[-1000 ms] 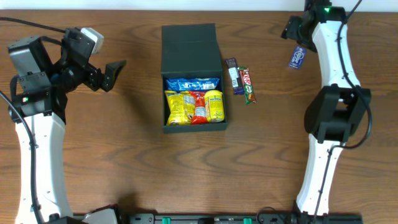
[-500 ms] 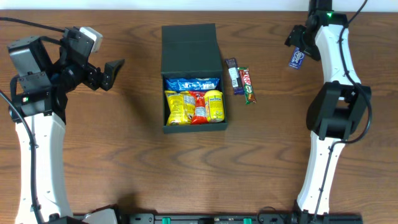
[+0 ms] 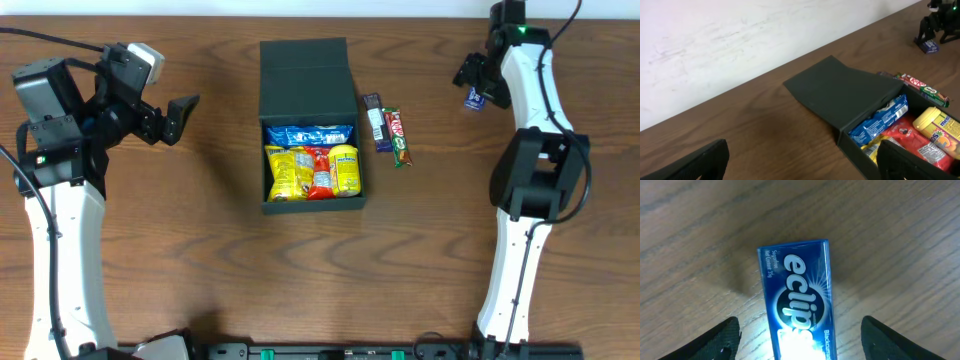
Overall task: Pack container
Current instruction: 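Grasp the Eclipse tin with the right gripper and lift it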
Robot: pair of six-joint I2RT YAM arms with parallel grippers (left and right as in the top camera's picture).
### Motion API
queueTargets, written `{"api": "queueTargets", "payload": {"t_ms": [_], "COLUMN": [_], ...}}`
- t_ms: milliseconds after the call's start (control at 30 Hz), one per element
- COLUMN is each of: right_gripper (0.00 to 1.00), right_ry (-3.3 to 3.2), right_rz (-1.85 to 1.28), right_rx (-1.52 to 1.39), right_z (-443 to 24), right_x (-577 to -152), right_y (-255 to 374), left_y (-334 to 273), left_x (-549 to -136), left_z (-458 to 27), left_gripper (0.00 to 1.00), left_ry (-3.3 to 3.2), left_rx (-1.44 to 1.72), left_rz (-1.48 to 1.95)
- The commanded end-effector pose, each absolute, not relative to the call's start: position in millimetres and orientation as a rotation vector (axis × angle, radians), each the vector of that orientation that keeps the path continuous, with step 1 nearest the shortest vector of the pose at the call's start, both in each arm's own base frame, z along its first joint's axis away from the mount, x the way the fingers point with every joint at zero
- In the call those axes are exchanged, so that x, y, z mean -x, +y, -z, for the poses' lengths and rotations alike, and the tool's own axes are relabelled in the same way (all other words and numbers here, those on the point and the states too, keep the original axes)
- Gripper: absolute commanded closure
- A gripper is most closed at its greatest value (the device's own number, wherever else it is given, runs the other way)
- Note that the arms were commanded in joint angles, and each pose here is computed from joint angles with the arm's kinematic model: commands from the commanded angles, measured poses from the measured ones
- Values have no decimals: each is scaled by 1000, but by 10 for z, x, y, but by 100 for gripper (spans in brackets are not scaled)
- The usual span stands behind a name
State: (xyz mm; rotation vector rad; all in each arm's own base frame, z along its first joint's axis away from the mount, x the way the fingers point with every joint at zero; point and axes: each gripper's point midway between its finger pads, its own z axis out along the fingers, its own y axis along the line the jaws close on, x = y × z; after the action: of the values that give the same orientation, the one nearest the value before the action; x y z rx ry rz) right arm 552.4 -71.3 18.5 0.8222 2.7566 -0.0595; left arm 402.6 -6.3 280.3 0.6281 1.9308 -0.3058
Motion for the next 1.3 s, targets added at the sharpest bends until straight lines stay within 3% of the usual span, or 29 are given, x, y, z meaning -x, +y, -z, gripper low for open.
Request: {"api": "queueTargets", "payload": {"t_ms": [0, 633, 900, 1200, 1267], "right_gripper": [24, 28, 57, 80, 89], "right_ry": [2743, 2781, 2783, 2785, 2781], "right_rz": [58, 26, 27, 16, 9], "right_rx": [-867, -875, -875, -871, -866], "right_z": [-176, -1, 0, -13, -82], "right_x": [-5527, -5494, -5490, -5490, -5493], "right_y": [-793, -750, -750, -734, -725], "left_y": [-75, -75, -75, -75, -75], "left_x": [-4045, -4045, -4045, -4045, -4045], "left_z": [-2810, -2811, -2810, -2811, -2811], "left_gripper": [5, 5, 5, 5, 5], "left_ry": [1929, 1929, 1929, 1928, 1928], "left_rx": [-629, -629, -629, -629, -630], "left_rz": [310, 309, 309, 309, 309]}}
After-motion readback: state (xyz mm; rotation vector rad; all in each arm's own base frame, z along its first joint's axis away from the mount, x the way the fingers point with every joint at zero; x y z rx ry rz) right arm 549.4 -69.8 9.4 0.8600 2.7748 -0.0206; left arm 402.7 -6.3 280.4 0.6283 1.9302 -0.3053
